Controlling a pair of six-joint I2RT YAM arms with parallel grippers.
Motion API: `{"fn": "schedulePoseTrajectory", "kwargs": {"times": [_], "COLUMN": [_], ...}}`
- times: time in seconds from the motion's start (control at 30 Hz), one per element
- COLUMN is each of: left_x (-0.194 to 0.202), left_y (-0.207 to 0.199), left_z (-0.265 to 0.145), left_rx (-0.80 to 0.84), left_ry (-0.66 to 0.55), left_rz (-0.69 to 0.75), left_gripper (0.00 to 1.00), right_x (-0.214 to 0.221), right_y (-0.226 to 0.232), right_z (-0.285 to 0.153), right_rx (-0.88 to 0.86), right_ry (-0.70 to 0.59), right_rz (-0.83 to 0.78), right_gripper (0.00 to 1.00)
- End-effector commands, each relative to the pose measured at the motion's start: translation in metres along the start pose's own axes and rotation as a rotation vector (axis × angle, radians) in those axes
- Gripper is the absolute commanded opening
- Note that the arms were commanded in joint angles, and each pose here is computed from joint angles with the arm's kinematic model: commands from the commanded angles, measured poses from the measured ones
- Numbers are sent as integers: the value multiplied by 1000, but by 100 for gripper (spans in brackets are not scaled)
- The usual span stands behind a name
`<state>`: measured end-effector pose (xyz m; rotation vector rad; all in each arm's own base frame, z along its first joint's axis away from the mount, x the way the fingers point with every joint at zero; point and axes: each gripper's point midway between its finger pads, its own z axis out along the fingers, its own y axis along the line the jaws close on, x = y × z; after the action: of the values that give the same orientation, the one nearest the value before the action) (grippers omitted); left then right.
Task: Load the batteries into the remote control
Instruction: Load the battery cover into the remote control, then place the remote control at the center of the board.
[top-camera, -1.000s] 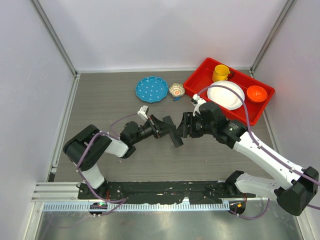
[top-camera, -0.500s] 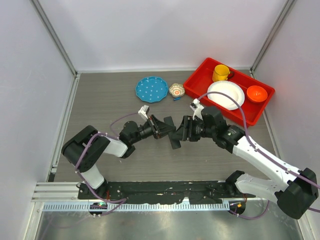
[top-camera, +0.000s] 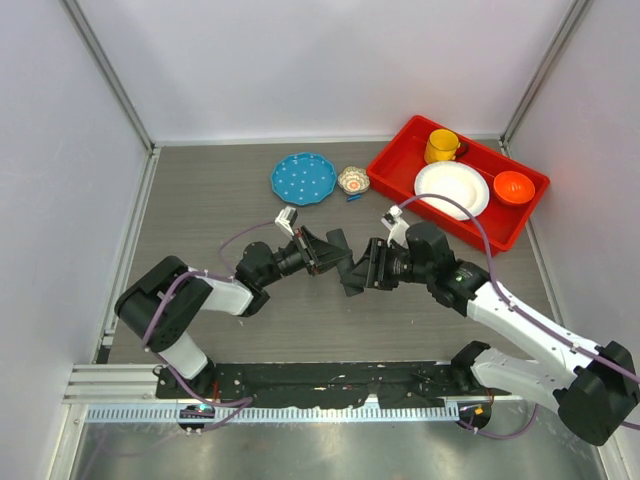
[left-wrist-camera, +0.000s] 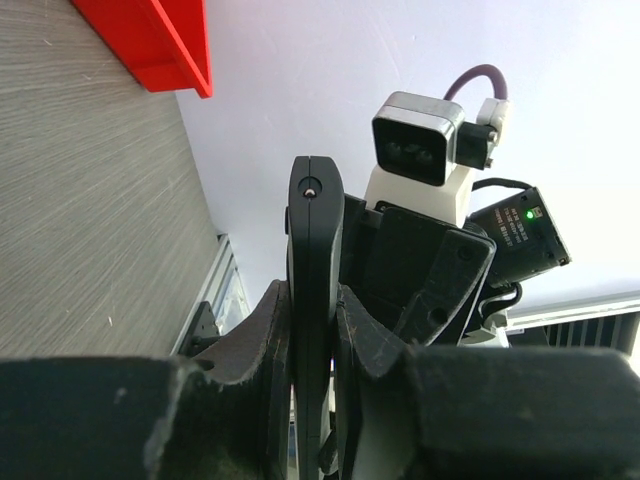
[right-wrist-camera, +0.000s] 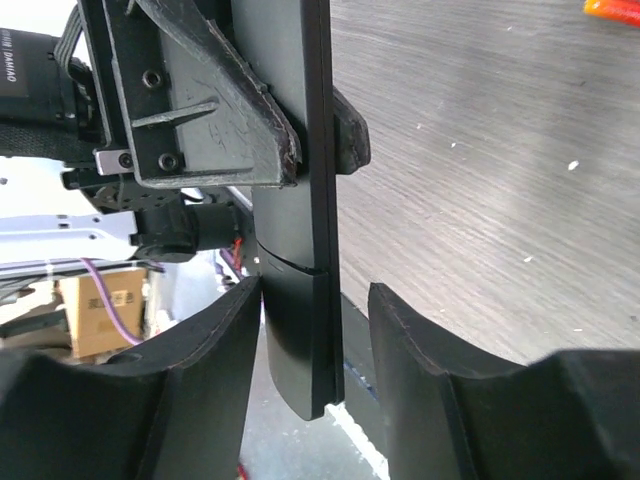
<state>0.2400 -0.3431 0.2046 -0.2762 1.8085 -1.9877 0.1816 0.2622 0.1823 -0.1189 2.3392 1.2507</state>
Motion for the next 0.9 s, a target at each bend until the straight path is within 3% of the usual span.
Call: {"fn": "schedulePoseTrajectory", "kwargs": {"times": [0.0, 0.33, 0.6, 0.7, 0.87], "left_x": [-5, -10, -9, -9, -9], "left_y": [-76, -84, -83, -82, -75], "left_z": [-9, -10, -11, -11, -11], "left_rx": [281, 301, 299, 294, 277], "left_ry": [-36, -58, -56, -58, -58], "left_rz": [136, 147, 143, 144, 143], "left_gripper": [0, 0, 0, 0, 0], "right_x": [-7, -1, 0, -1, -7], "right_y": [24, 28, 23, 25, 29], "right_z": [-1, 1, 3, 3, -2], "right_rx": [-134, -209, -203, -210, -218], "right_ry": [-30, -40, -44, -41, -60], "right_rz": [23, 73, 76, 78, 80], "right_gripper": [49, 27, 17, 20, 47]}}
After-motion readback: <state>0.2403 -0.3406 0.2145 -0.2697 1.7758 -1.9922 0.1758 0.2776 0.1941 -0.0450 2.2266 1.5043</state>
